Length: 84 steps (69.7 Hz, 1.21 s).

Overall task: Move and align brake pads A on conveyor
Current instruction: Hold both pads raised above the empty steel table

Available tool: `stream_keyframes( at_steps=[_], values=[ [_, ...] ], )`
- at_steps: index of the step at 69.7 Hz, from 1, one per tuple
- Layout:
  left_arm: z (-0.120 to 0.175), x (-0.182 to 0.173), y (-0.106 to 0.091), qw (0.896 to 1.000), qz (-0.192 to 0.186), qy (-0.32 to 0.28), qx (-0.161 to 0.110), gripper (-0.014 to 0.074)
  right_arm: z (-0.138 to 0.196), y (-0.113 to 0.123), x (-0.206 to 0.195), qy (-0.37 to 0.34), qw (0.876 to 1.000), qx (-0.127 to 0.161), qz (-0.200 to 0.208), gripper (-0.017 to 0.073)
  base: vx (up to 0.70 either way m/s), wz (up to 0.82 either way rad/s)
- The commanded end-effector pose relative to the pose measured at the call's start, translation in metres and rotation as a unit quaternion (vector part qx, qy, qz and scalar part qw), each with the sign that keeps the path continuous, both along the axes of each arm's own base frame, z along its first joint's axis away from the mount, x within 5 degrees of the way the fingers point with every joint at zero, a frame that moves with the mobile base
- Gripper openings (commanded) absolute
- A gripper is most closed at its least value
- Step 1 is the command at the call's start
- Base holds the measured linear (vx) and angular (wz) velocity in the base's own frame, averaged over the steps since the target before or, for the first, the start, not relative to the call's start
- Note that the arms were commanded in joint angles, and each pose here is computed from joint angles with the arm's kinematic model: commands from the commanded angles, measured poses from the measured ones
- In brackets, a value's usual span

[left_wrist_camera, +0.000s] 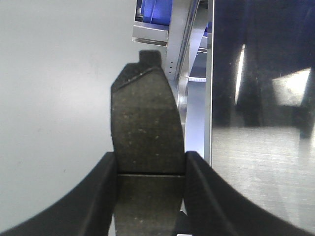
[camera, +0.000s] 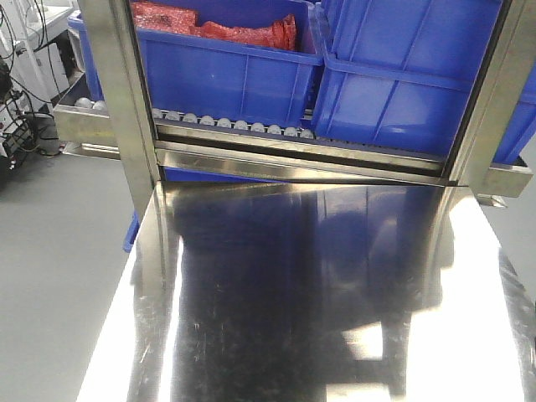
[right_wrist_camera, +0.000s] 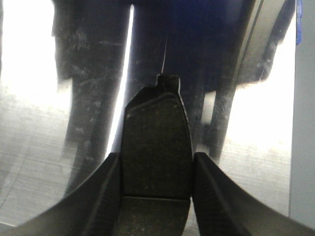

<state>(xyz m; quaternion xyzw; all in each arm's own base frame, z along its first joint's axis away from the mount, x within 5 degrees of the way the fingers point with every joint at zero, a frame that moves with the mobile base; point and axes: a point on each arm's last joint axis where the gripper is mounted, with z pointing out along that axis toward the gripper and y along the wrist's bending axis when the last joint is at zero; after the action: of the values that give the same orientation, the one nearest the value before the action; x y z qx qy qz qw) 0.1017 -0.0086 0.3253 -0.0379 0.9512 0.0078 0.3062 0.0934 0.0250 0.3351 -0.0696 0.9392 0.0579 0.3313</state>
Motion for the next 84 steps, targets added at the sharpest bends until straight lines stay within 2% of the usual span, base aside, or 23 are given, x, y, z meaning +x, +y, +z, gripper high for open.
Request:
stream_keyframes(
  at_steps=[1, 84],
  values=[
    [0.012, 0.0036, -0.0001, 0.999, -0.003, -0.045, -0.004, -0.0006, 0.0122, 0.0, 0.0017, -0.047, 0.999, 0.0, 0.011, -0.0008, 0.0, 0.0],
    [0.012, 0.0036, -0.0001, 0.999, -0.003, -0.045, -0.004, -0.0006, 0.0125, -0.0003, 0.0011, -0.049, 0.999, -0.001, 0.012, -0.0007, 0.0, 0.0]
  ],
)
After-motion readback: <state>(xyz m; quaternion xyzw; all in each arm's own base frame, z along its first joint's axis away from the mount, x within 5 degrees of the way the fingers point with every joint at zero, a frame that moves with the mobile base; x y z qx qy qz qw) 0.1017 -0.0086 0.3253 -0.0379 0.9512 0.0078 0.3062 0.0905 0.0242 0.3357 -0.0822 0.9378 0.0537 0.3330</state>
